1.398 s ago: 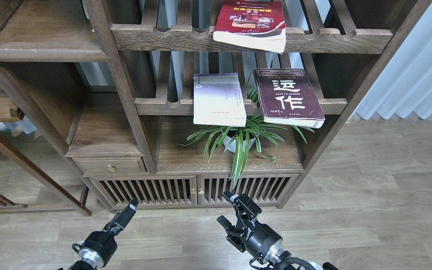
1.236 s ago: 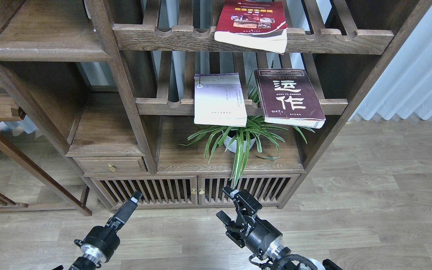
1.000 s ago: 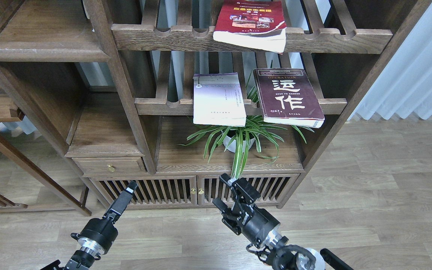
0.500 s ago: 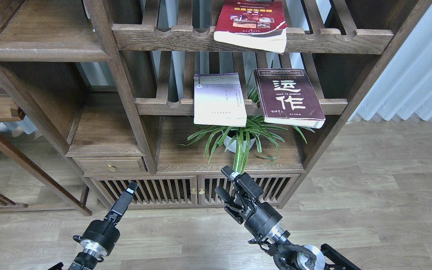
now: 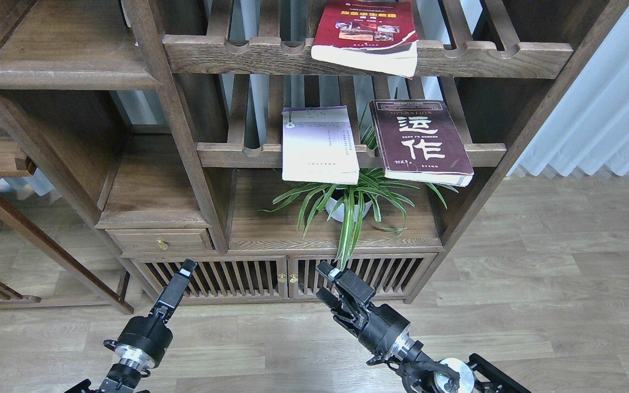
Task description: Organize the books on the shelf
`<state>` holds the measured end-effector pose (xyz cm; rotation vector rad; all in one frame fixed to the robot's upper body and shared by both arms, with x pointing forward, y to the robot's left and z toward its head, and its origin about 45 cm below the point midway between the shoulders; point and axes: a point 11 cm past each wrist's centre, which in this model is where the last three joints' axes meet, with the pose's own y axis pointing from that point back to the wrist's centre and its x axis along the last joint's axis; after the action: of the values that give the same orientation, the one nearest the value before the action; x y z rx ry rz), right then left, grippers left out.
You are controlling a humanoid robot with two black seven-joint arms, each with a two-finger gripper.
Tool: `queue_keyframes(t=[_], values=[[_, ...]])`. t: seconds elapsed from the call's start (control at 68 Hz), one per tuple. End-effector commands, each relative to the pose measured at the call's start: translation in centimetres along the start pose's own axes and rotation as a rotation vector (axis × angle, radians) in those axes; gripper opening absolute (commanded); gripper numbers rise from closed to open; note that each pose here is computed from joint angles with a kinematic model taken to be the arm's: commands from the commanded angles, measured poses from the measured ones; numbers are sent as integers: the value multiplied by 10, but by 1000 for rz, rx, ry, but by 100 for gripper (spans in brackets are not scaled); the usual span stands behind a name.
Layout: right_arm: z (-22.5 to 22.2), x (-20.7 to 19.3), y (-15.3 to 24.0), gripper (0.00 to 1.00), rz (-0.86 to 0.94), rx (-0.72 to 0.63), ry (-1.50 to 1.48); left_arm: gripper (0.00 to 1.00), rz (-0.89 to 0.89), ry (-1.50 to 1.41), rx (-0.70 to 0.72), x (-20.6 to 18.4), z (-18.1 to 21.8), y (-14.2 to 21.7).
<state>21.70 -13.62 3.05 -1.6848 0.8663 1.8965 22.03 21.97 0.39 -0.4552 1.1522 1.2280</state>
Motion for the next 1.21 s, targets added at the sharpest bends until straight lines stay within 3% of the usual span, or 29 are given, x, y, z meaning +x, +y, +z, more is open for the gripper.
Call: queue_keyframes(t=[0.0, 0.338, 0.456, 0.706, 1.015, 1.192], values=[[-6, 3, 1, 100, 14, 14, 3, 100, -1, -9, 10, 0, -2, 0], [-18, -6, -8, 100, -5, 25, 30, 100, -13, -11, 17, -4, -2, -4], [-41, -14, -9, 100, -12, 49, 67, 100, -19, -21, 4, -5, 7, -7], [-125, -25, -2, 100, -54, 384, -24, 100, -1, -45, -13, 3, 22, -2], [-173, -37, 7, 99, -69, 567, -25, 100, 9, -56, -11, 7, 26, 1], [-176, -48, -2, 99, -98, 562, -24, 100, 28, -82, -19, 15, 39, 8]])
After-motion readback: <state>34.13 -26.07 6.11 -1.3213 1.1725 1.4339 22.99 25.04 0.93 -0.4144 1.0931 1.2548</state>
